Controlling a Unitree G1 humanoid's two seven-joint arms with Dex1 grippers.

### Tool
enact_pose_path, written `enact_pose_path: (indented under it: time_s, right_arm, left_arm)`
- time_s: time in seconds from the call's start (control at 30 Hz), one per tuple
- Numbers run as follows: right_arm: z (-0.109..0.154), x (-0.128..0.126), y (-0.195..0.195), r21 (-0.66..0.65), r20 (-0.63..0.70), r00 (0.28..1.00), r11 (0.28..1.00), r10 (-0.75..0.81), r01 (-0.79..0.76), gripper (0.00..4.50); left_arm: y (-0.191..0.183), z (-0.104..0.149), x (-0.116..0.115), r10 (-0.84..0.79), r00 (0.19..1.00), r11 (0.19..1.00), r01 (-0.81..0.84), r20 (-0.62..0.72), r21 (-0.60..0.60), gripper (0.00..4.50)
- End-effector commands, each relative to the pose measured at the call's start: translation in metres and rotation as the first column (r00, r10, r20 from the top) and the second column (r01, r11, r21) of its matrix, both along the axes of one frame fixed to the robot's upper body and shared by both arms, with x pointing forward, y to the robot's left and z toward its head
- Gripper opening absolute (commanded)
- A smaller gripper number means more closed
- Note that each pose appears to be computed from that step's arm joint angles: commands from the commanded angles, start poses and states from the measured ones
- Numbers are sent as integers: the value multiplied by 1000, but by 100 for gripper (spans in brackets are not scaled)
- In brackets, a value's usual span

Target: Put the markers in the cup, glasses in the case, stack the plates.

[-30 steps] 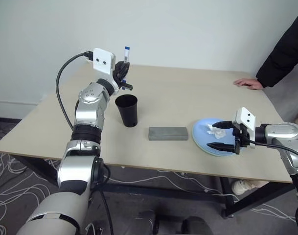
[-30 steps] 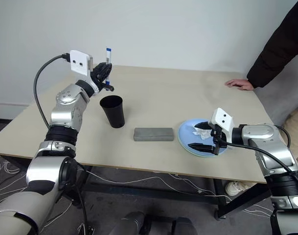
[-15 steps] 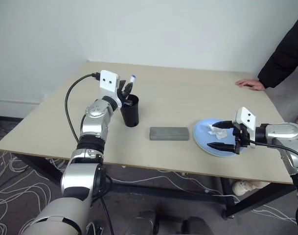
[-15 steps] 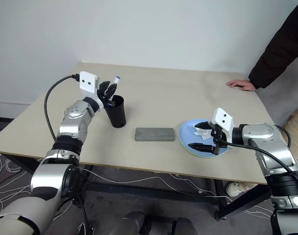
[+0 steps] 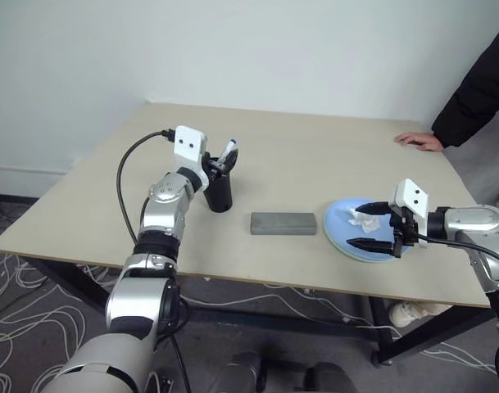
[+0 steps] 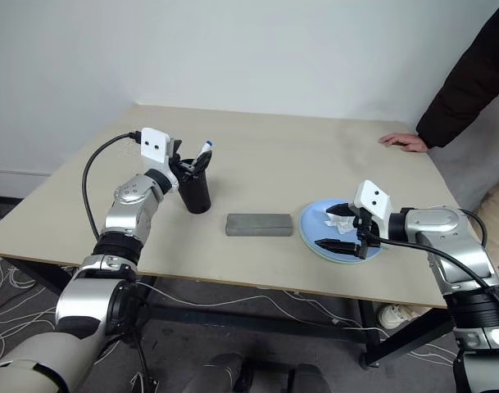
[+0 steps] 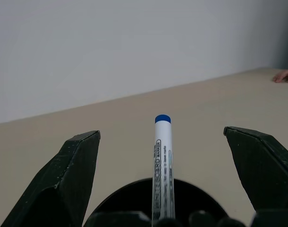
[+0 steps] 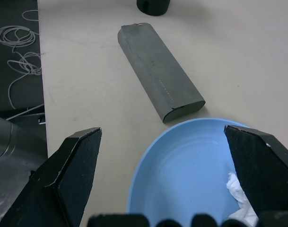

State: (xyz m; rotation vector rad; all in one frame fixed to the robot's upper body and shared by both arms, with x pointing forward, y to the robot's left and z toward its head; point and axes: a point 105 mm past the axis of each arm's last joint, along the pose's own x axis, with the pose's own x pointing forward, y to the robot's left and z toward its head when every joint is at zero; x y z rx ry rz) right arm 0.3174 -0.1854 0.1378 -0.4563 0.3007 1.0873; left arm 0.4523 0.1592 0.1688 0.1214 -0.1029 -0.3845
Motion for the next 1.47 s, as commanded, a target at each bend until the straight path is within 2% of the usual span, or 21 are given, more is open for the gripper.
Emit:
enact_pose_path:
  time_s: [0.03,0.5,0.63,0.73,0.97,1.1,1.2,1.47]
  right_arm:
    - [19,4,1,6,73,997,1000,6,-6,450]
    - [18,4,2,10,71,997,1000,8,-9,450]
    - [18,2,1,12,70,998,1000,5,-6,450]
    - [18,-1,-2,15,64,998,1000,-4,3,450]
    - [22,1,-8,38,65,997,999,-34,31,450]
    - [26,3,-11,61,68,996,997,-51,47,450]
    - [24,6,-13,75,56,996,995,-64,59,450]
    - [18,11,-2,101,48,997,994,-52,47,450]
  left_arm:
    - [2,20,-1,2,998,1000,-3,68,12,447]
    - [-1,49,-2,-28,995,1000,28,95,-1,447]
    - [9,65,-11,-63,994,998,65,91,-12,447]
    - [36,75,-32,-108,992,994,107,64,26,447]
    - [91,89,-110,-295,949,942,308,-110,136,447]
    - [133,70,-134,-248,936,948,288,-250,134,447]
    - [161,54,-147,-178,938,966,224,-298,129,447]
    - [171,12,-177,-130,918,984,167,-375,66,447]
